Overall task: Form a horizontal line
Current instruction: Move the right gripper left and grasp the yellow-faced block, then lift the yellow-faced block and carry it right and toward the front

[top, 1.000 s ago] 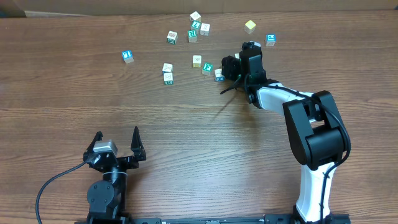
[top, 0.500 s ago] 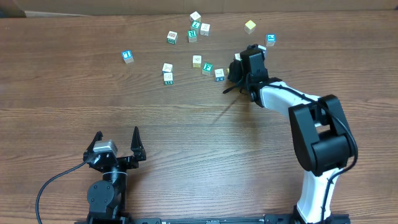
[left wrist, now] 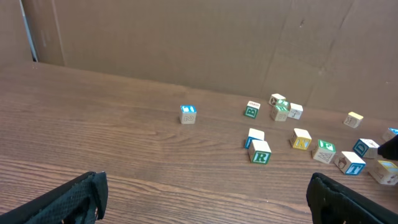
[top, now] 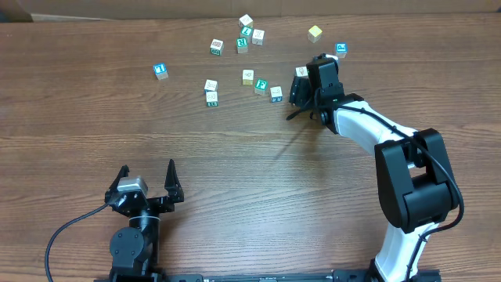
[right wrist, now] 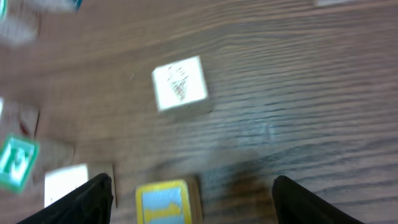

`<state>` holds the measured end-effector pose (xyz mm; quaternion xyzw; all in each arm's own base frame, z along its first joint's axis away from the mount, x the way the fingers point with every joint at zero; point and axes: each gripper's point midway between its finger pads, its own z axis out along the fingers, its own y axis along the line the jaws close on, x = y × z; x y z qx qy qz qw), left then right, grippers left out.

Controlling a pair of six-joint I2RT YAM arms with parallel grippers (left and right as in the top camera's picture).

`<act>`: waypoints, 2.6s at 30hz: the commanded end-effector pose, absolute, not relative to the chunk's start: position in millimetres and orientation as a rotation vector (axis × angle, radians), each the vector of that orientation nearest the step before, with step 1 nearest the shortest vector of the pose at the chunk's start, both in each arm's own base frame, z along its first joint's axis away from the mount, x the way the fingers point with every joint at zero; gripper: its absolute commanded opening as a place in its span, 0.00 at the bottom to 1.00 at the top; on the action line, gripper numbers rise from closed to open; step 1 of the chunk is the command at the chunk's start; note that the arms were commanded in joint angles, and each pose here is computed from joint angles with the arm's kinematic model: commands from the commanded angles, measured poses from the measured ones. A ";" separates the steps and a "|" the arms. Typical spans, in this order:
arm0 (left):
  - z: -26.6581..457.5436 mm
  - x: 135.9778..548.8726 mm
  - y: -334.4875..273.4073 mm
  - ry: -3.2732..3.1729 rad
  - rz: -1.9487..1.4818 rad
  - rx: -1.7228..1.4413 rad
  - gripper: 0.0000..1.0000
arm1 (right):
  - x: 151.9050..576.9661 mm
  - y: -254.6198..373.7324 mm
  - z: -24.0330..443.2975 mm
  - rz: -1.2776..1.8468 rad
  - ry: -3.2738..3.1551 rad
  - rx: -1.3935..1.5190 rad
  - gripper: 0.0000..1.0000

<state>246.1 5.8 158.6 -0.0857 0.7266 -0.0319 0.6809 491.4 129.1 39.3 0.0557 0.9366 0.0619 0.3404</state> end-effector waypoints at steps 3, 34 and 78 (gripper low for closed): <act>159.4 245.7 7.5 1.624 -0.050 -0.181 1.00 | 484.4 127.3 31.1 0.091 2.476 -0.144 0.79; 159.4 245.7 7.5 1.624 -0.050 -0.181 0.99 | 490.2 142.0 12.7 0.182 2.467 -0.175 0.42; 159.4 245.7 7.5 1.624 -0.050 -0.181 1.00 | 341.0 99.5 149.8 0.167 2.717 -0.029 0.31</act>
